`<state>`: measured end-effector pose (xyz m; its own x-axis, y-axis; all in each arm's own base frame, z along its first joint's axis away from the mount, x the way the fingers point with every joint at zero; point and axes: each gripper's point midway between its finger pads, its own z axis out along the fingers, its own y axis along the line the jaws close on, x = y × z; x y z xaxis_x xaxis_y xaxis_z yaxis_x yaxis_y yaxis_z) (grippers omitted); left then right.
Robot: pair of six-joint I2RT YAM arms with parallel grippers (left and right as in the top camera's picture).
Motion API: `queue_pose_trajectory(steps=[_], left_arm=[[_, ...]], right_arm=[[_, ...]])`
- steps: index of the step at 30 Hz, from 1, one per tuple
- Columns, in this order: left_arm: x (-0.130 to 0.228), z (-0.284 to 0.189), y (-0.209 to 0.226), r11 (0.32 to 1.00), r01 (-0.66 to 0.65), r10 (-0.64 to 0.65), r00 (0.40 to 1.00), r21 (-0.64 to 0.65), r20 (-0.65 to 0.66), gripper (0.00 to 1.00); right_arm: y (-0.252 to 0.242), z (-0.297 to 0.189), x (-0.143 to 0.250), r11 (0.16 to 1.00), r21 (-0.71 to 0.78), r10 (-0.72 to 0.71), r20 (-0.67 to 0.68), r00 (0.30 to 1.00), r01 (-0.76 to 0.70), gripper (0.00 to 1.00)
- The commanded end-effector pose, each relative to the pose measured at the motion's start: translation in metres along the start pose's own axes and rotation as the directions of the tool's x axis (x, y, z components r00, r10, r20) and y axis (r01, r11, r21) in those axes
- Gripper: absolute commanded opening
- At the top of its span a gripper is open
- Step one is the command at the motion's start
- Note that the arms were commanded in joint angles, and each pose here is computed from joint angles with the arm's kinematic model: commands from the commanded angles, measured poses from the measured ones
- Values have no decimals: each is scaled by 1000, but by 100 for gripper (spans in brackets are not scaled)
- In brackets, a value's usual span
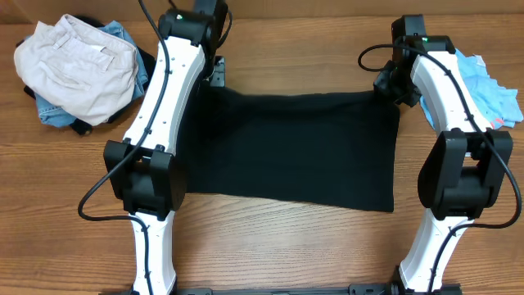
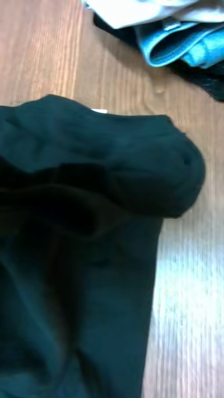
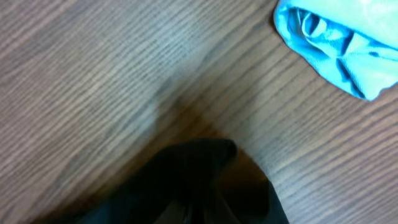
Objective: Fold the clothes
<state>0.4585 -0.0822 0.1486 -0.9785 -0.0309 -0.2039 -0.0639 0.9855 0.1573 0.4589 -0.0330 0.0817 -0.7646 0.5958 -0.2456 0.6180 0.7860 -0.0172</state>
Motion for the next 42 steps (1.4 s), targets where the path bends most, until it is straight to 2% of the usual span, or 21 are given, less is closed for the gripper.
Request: queue_pose_trajectory(steps=[1,9,15,18,19,20,21,22,23,24,25,26,27,29,33,35,37,38,42], left_arm=[[9,-11,2,1000,25,-25,999,-4,-21,4],[38,-5,9,997,48,-55,989,-52,-140,4],[62,14,13,996,29,-49,970,-90,-240,6],[68,13,16,994,18,-45,964,-105,-263,11],[72,12,18,994,12,-43,959,-111,-280,14],[76,10,19,993,6,-40,955,-115,-293,22],[76,10,19,993,2,-36,954,-115,-297,25],[78,10,20,993,-1,-35,952,-117,-303,33],[78,10,19,994,-5,-29,952,-111,-305,49],[78,10,19,994,-6,-29,952,-111,-305,58],[78,10,19,994,-6,-29,952,-111,-305,70],[78,10,19,994,-6,-28,952,-111,-305,79],[78,10,19,994,-5,-29,952,-111,-305,83],[77,10,19,994,-4,-30,953,-111,-301,85],[58,9,13,996,23,-41,974,-84,-222,80],[48,-2,2,999,47,-49,981,-15,-189,84],[49,-4,-15,994,69,-51,977,80,-207,90],[49,-4,-19,992,77,-54,976,100,-212,100],[53,-5,-18,992,75,-52,972,96,-228,100]], right_arm=[[1,-26,-7,1000,-26,16,37,999,-15,4],[-17,-60,8,1000,-6,10,10,1000,-10,4],[-30,-62,25,999,43,-5,-55,998,7,5],[-37,-63,33,998,69,-10,-90,996,16,23],[-38,-64,35,997,74,-11,-97,995,18,30],[-38,-64,36,997,76,-11,-100,995,19,43],[-38,-64,35,997,75,-11,-99,995,18,47],[-38,-64,35,997,75,-11,-98,995,18,52],[-38,-64,35,997,74,-11,-98,995,18,60],[-38,-64,35,997,75,-11,-99,995,18,72],[-38,-64,35,997,74,-11,-98,995,18,76],[-37,-63,34,997,71,-10,-94,996,17,88],[-36,-63,33,998,68,-9,-89,996,16,93],[-34,-63,32,998,55,-8,-87,996,13,97],[-14,-61,23,999,-36,0,-63,998,-2,97],[-10,-53,22,999,-46,2,-58,998,-5,94],[1,-36,28,996,-90,0,-95,995,-8,85],[3,-27,30,996,-89,1,-106,994,-10,81],[1,1,39,999,-41,12,-165,986,-19,80]])
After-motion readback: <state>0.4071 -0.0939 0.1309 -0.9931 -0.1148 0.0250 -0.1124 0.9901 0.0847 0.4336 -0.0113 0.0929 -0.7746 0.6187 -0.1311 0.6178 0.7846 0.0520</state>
